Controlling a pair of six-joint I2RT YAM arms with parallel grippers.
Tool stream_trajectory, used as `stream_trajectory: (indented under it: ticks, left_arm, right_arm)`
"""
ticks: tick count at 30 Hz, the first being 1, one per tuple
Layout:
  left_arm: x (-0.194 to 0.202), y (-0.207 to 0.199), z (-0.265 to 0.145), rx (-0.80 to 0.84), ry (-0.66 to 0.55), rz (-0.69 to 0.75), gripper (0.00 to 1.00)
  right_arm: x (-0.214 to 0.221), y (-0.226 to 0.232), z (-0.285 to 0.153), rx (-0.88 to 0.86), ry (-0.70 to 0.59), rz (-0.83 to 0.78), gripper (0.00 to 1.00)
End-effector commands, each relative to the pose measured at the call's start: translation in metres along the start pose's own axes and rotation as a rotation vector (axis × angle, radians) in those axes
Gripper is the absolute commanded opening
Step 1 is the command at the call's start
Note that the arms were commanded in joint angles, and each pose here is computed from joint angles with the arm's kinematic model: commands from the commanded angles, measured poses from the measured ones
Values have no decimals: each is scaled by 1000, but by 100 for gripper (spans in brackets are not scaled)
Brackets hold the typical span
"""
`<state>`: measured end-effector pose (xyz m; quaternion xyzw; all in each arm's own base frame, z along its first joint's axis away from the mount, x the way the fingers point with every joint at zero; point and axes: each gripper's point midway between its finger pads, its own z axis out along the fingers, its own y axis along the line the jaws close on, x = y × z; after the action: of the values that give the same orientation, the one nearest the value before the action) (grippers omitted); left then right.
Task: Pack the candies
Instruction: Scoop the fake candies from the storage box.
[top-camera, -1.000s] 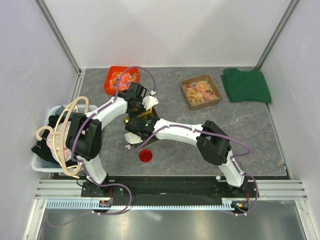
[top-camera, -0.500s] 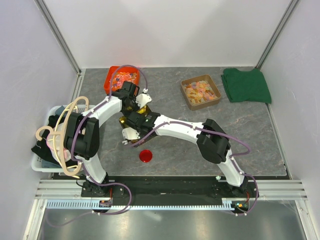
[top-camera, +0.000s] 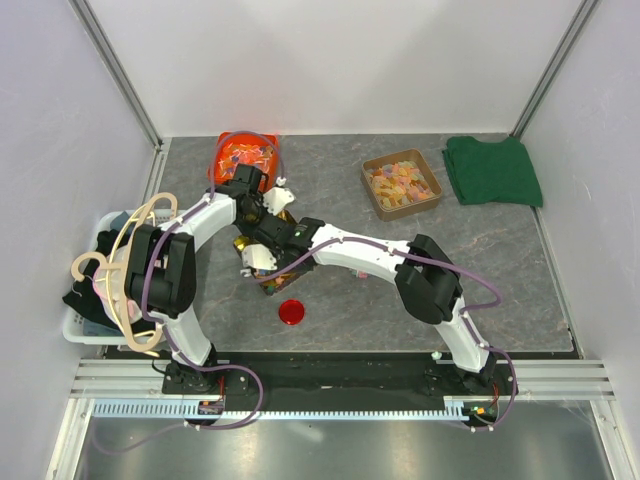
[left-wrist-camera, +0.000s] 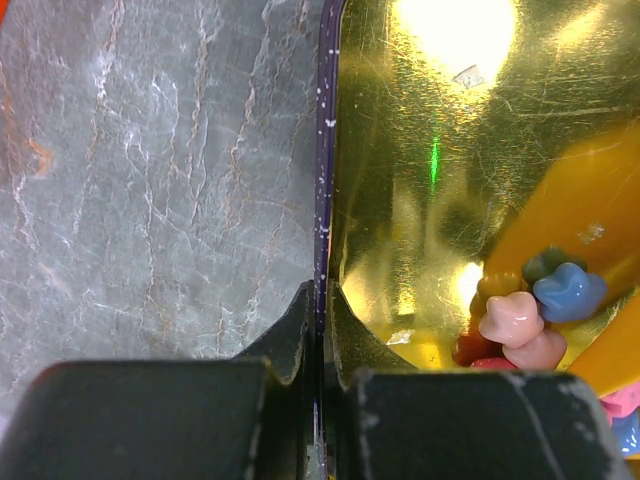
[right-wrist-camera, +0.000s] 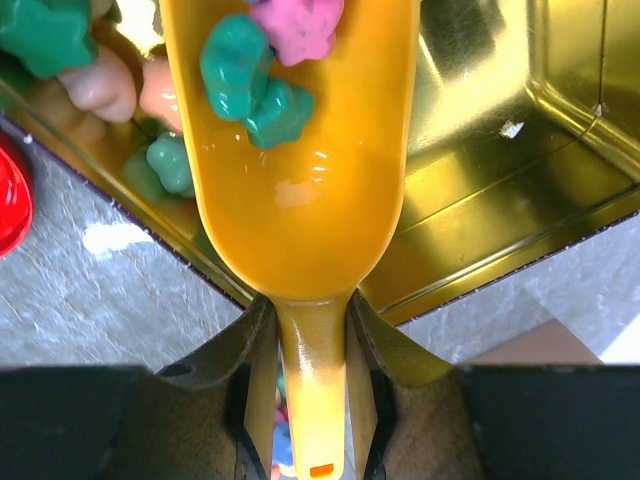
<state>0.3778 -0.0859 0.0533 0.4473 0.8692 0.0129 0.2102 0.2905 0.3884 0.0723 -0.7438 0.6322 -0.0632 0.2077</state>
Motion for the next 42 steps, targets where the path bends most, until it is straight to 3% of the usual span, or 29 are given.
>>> stream_trajectory:
  ticks: [1,15,30,42]
  left_arm:
    - [-6,22,-10,-66,-58,-61,2]
    - [9,32,-12,-71,-53,-106,2]
    - [15,30,3,-41,-52,-157,2]
    - [3,18,9,22,-95,-187,2]
  right_arm:
    - [-21,-7,-5,-7,-100,75,0]
    - [-21,-33,-24,61,-180,166,0]
    - [-42,-52,-124,119,-420,179,0]
    - [24,-64,-170,233,-376,248,0]
